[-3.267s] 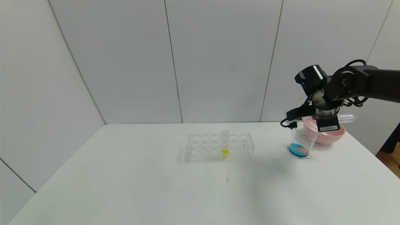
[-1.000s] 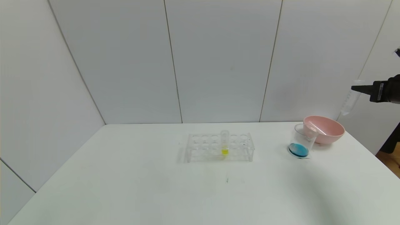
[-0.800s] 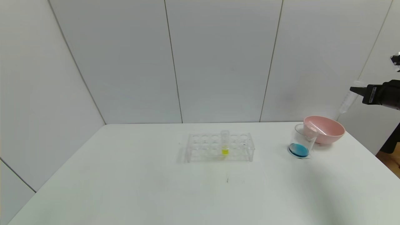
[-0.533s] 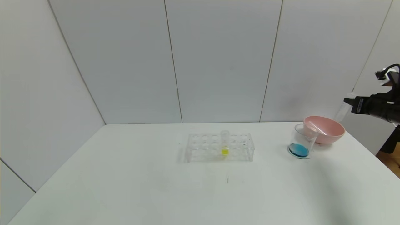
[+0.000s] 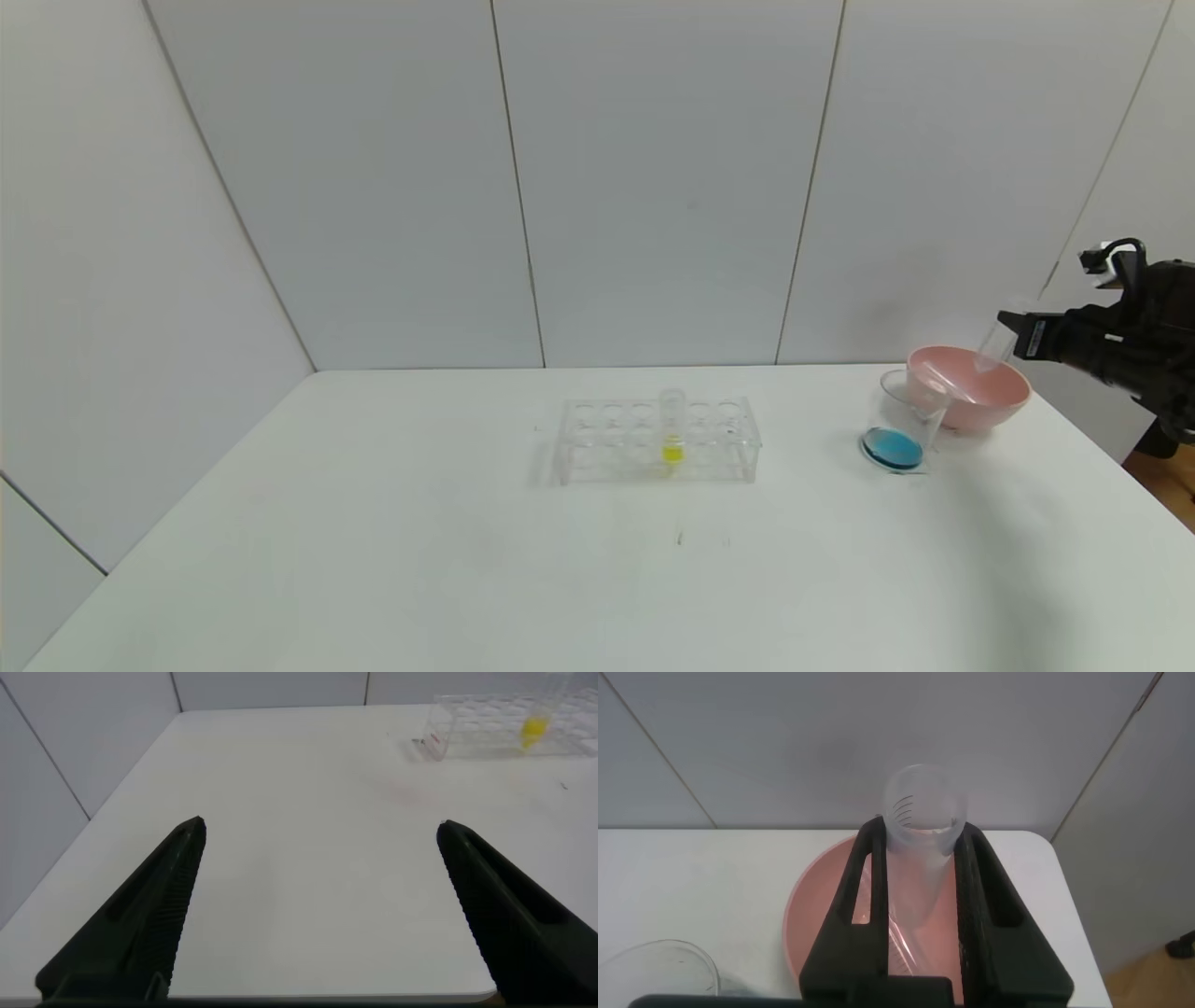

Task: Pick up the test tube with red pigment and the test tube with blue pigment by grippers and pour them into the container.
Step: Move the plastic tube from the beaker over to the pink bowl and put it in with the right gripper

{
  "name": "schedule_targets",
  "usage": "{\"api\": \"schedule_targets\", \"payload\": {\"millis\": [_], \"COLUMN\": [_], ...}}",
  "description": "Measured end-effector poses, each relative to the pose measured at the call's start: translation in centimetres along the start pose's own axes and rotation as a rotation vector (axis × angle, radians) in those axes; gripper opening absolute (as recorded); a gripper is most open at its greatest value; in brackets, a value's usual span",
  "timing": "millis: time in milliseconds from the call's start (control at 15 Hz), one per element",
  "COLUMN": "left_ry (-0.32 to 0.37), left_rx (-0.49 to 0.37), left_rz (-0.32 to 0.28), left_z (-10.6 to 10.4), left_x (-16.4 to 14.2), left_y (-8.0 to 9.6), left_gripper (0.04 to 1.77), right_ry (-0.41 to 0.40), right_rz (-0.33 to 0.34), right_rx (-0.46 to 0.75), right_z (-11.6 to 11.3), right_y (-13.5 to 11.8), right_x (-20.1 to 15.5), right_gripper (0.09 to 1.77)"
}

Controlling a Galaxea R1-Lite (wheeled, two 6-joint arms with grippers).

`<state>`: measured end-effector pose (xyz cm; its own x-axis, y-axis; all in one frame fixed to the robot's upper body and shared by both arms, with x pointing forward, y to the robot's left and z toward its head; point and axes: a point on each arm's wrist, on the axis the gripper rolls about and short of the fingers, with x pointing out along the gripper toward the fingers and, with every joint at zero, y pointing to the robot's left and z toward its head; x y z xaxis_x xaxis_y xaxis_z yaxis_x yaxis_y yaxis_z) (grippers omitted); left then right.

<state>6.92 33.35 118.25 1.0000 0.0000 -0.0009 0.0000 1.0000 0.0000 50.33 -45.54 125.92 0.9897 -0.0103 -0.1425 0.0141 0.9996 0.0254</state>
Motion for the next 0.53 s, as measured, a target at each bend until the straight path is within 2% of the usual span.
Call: {"api": "schedule_targets", "payload": {"millis": [533], "left_ry": [0.0], "left_rx": [0.0], "left_rz": [0.0], "left_z": [0.0], "left_x": [0.0], "left_y": [0.0], "left_gripper": [1.76], "right_ry": [0.021], "right_rz": [0.014], "right_rx": [0.004], "right_z": [-1.11], "right_y": [-0.09], "right_x": [0.88], "right_gripper": [0.48]}}
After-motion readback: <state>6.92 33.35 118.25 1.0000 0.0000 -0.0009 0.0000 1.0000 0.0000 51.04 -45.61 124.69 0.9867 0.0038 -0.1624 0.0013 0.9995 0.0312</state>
